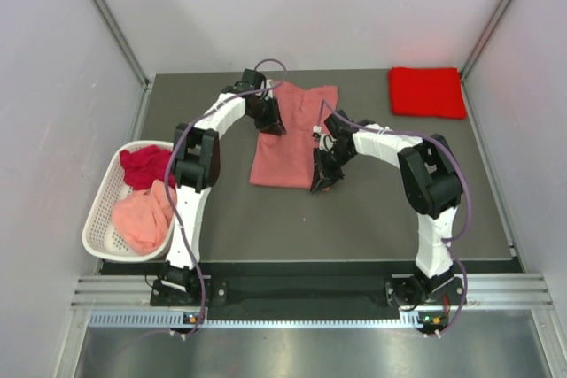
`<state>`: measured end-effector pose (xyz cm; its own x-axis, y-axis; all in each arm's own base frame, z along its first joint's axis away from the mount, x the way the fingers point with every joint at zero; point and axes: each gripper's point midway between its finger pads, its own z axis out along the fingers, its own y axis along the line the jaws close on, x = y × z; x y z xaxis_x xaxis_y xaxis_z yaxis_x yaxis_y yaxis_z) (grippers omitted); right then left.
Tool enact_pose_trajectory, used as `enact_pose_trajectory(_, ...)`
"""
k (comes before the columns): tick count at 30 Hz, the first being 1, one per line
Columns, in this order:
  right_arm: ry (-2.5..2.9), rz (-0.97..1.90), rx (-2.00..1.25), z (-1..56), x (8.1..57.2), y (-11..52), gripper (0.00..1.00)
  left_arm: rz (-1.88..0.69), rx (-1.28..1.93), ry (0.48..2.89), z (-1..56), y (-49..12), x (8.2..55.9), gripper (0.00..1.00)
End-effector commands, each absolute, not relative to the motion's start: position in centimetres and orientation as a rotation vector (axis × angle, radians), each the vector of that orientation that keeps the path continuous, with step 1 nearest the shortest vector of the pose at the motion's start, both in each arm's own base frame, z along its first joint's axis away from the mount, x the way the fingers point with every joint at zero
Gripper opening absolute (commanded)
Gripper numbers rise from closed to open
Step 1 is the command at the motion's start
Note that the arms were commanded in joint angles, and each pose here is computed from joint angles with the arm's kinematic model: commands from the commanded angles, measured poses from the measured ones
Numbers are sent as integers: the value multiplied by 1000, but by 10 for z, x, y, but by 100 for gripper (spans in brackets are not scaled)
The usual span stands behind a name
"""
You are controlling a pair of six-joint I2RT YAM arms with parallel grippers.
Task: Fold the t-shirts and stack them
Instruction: Fold the tshirt
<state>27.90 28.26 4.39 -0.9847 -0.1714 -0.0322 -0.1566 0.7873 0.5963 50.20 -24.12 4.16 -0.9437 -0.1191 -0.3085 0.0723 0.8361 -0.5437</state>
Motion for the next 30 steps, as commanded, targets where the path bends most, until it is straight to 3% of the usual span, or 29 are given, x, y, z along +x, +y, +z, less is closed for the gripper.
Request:
enact_pose_trajectory(1, -3001, -1097, 355, 72, 295, 285, 4, -675, 22, 2657, 47, -226, 517, 30)
enact_pose_trajectory(7, -2992, -1146, 405, 90, 308, 294, 8, -669, 50, 2554, 125, -222, 506, 32)
enact_pose_trajectory(11, -2974, -1186, 410, 91, 324, 305, 10, -755, 28, 2549, 146, -225, 477, 34)
enact_pose_trajectory(17, -2871, -1228, 320, 58, 318, 290, 8, -970, -71, 2680, 97, -234, 414, 31)
enact_pose_trajectory(20, -2829, -1218, 260, 33, 304, 265, 6, -956, -119, 2772, 55, -224, 384, 28)
enact_pose_trajectory(25, -2832, -1100, 155, -2, 286, 223, 4, -692, -138, 2871, 7, -185, 377, 27)
enact_pose_trajectory(30, -2907, -1059, 213, 31, 293, 224, 3, -671, -31, 2818, 46, -182, 394, 27)
